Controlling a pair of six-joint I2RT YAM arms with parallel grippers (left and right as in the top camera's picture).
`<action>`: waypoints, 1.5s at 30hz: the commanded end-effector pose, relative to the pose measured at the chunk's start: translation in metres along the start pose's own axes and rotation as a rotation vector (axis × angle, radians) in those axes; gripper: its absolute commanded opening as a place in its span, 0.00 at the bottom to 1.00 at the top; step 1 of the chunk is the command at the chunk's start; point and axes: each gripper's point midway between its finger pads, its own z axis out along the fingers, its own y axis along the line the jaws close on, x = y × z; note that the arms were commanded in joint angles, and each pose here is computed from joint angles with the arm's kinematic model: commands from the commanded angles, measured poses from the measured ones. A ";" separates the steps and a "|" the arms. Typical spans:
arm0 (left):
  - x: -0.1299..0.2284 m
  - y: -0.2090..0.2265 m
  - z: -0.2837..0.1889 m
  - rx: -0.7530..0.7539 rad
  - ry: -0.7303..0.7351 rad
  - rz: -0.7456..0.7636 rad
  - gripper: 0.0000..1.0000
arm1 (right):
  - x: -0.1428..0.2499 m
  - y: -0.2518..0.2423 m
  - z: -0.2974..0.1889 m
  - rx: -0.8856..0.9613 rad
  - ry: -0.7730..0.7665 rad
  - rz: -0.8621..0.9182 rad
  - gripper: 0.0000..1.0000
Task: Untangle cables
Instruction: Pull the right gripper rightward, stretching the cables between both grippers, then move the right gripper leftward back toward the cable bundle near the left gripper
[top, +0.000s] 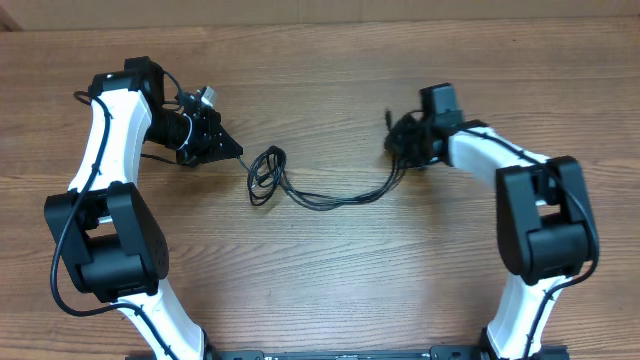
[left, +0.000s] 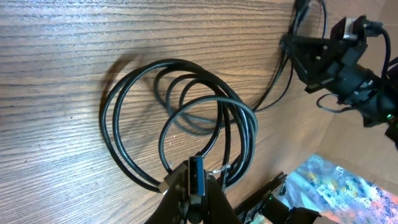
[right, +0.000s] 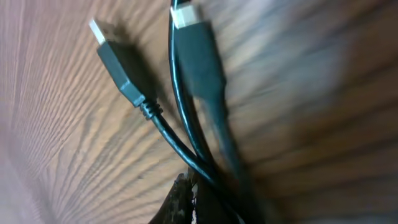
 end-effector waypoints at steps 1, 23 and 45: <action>0.000 -0.012 -0.011 -0.010 -0.033 0.064 0.04 | -0.007 -0.049 -0.002 0.102 0.023 0.042 0.04; 0.001 -0.017 -0.003 -0.031 -0.021 0.115 0.04 | -0.010 -0.101 -0.056 0.024 0.225 0.116 0.04; 0.019 -0.063 -0.002 0.209 0.028 0.209 0.04 | 0.088 0.047 -0.116 -0.485 0.482 -0.258 0.62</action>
